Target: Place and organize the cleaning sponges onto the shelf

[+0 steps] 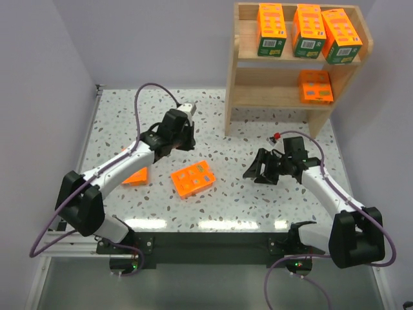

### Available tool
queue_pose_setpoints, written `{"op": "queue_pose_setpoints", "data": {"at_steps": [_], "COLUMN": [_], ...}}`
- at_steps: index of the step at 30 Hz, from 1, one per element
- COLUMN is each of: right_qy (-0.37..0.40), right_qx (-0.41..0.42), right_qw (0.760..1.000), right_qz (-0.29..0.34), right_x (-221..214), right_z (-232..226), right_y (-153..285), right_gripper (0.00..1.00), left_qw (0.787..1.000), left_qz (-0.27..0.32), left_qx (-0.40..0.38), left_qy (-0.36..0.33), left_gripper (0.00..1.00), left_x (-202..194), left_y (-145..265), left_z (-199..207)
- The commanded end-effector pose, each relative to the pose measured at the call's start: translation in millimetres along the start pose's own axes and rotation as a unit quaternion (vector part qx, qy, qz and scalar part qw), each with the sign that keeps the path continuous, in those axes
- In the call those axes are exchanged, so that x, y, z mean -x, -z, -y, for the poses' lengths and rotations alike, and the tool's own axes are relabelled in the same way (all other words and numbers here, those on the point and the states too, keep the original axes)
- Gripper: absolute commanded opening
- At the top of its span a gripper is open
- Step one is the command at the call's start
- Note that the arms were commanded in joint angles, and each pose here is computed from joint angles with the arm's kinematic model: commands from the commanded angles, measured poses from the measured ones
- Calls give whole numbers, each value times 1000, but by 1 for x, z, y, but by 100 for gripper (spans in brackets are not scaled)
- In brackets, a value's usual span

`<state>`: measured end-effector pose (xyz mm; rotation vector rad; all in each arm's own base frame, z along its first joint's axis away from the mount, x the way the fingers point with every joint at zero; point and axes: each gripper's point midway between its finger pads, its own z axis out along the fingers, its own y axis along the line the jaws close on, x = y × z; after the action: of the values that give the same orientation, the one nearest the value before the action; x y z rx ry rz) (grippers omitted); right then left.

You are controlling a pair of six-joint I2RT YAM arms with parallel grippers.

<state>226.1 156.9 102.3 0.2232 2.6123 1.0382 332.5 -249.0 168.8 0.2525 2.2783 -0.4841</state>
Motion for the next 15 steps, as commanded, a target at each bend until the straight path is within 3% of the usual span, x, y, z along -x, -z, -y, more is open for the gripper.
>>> {"op": "queue_pose_setpoints", "data": {"at_steps": [1,8,15], "right_qy": [30,35,50], "right_qx": [7,6,16], "right_qw": [999,999,998], "right_qz": [18,16,-21], "right_x": [15,9,-1], "right_z": [-9,-9,-5], "right_y": [0,-1,-13], "right_gripper": [69,69,70], "left_qw": [995,992,992], "left_qz": [-66,-89,-120], "left_qx": [70,74,-4], "left_qy": [27,42,34], "left_gripper": [0,0,0], "left_x": [-37,-57,-79], "left_y": [-29,-71,-76], "left_z": [-43,-49,-17]}}
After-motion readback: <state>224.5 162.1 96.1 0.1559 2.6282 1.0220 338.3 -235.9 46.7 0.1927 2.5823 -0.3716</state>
